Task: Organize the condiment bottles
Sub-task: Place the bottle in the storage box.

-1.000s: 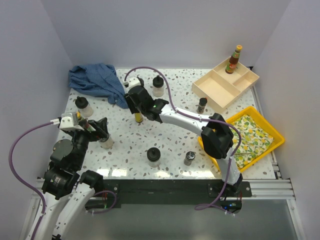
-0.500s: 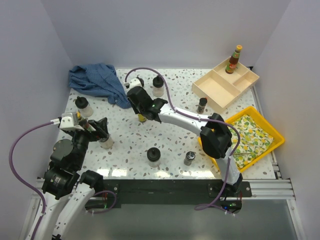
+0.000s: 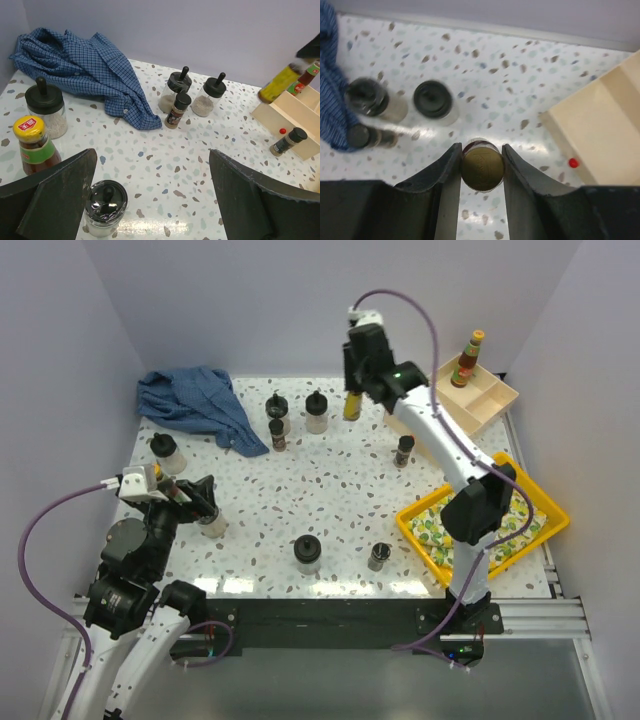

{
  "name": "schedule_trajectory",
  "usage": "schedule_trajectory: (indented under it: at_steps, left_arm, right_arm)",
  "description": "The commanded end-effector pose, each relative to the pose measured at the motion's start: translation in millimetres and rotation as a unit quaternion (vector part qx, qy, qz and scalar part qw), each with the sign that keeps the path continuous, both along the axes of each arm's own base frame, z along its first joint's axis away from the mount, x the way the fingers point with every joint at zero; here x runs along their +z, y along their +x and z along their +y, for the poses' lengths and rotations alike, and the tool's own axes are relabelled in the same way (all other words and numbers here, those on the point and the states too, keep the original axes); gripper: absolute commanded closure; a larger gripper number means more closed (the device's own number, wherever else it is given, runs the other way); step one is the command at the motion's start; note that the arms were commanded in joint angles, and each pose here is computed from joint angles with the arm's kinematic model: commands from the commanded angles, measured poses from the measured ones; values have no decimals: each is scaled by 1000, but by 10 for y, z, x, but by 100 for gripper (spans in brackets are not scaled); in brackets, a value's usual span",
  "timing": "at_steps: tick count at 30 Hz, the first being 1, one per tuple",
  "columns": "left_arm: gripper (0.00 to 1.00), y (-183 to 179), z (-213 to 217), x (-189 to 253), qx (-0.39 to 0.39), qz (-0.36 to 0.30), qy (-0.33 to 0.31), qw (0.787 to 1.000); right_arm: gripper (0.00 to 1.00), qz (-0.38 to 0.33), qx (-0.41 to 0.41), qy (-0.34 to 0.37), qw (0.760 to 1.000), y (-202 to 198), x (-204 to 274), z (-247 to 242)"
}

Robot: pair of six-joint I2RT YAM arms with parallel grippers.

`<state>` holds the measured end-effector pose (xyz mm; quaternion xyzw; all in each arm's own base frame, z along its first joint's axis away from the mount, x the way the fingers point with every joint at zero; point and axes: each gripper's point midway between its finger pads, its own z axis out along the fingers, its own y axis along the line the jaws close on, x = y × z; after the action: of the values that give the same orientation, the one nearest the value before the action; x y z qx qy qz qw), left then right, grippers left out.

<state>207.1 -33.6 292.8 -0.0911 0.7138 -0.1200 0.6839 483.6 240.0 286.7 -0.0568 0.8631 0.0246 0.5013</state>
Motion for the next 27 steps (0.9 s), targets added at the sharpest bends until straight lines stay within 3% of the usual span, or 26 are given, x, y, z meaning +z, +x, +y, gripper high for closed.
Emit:
schedule_trajectory:
  at_steps: [1,10,14,27]
  left_arm:
    - [0,-17,35,91,9,-20,-10,1000]
    - [0,-33,18,115,2,-27,-11,1000]
    - [0,-40,26,123,4,-29,-13,999]
    - [0,-12,58,67,17,-14,-11,1000]
  right_arm:
    - [100,-103,-67,37,992,169,991,-793]
    - [100,-187,-231,22,954,855,1298,-2151]
    - [100,-196,-277,19,940,1156,1087,-2650]
    - [100,-231,-350,-2,908,1650,616,-3225]
